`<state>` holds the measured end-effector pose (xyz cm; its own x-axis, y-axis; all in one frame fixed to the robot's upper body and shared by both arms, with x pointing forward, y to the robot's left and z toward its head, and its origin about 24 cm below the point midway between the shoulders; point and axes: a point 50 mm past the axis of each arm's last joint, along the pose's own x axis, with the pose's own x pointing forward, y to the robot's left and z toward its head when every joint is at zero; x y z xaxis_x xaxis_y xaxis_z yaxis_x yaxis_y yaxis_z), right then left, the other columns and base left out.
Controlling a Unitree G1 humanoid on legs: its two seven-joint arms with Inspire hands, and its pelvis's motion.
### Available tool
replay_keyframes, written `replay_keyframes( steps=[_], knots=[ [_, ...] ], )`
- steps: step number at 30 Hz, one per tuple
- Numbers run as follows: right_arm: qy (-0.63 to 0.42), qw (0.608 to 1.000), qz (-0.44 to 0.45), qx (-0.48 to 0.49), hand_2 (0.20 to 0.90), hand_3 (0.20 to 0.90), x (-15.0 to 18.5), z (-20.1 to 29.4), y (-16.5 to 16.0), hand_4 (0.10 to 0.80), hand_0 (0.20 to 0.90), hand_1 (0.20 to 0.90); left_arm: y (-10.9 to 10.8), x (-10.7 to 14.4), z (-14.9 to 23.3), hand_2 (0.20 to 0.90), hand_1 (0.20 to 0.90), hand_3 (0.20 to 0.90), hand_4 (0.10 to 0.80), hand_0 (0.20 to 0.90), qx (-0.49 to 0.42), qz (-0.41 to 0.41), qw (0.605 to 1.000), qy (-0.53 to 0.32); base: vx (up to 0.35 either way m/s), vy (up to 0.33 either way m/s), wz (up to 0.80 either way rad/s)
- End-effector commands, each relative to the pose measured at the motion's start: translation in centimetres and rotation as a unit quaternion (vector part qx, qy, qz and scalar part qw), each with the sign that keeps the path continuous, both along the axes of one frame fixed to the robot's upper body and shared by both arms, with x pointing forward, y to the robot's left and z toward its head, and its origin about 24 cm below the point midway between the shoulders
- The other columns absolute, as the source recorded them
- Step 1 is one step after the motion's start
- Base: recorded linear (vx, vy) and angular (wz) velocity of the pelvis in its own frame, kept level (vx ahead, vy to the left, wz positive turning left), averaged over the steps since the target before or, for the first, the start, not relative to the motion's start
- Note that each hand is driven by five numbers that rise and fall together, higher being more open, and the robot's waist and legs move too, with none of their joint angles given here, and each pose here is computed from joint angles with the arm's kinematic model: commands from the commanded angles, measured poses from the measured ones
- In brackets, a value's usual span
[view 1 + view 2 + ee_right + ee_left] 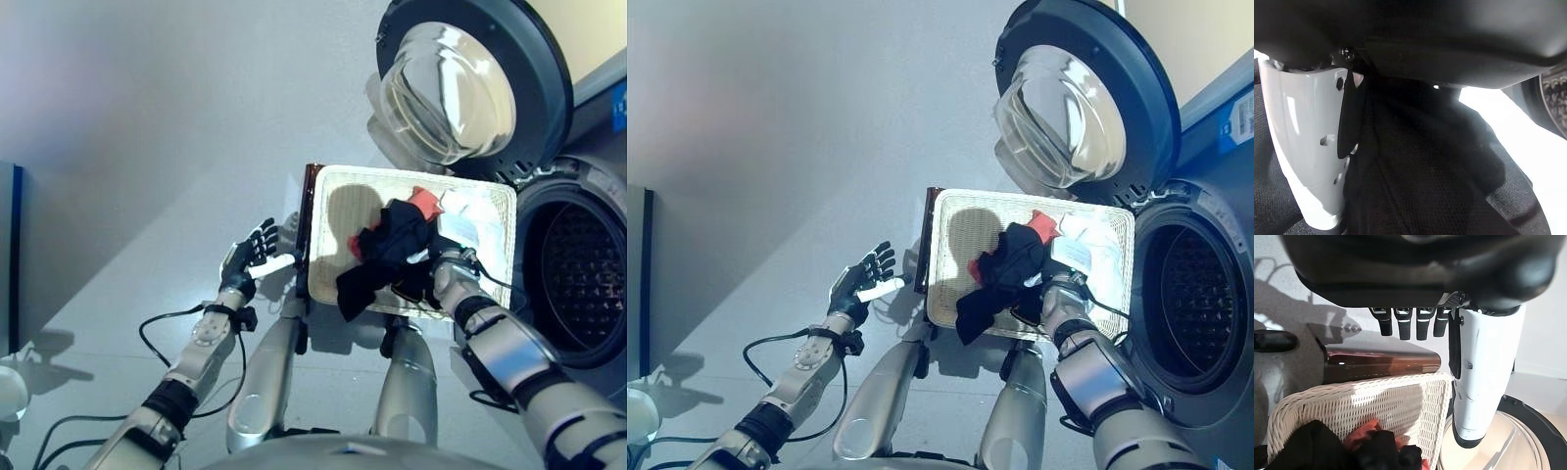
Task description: Pick up the clothes and place them into the washing machine
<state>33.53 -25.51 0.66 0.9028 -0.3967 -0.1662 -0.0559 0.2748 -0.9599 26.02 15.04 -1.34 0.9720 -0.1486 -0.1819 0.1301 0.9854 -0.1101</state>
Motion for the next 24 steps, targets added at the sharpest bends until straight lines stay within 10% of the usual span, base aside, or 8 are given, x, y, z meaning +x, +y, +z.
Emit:
replay_keyframes(
  steps=[1, 24],
  knots=[
    [-0.006, 1.000, -0.029, 0.000, 0.200, 0.200, -0.3, 0.3, -1.3, 0.300, 0.200, 0.200, 0.5, -0.1, 2.7, 0.900, 0.900, 0.900, 0.800, 0.900, -0.003, -0.015, 0.997, -0.071, 0.000, 0.000, 0.00],
    [-0.148, 0.974, 0.055, 0.165, 0.200, 0.200, -1.8, 1.5, 0.5, 0.300, 0.200, 0.200, 3.9, -0.8, 0.8, 0.900, 0.900, 0.900, 0.800, 0.900, 0.009, 0.087, 0.995, -0.040, 0.028, -0.029, -0.06]
  ],
)
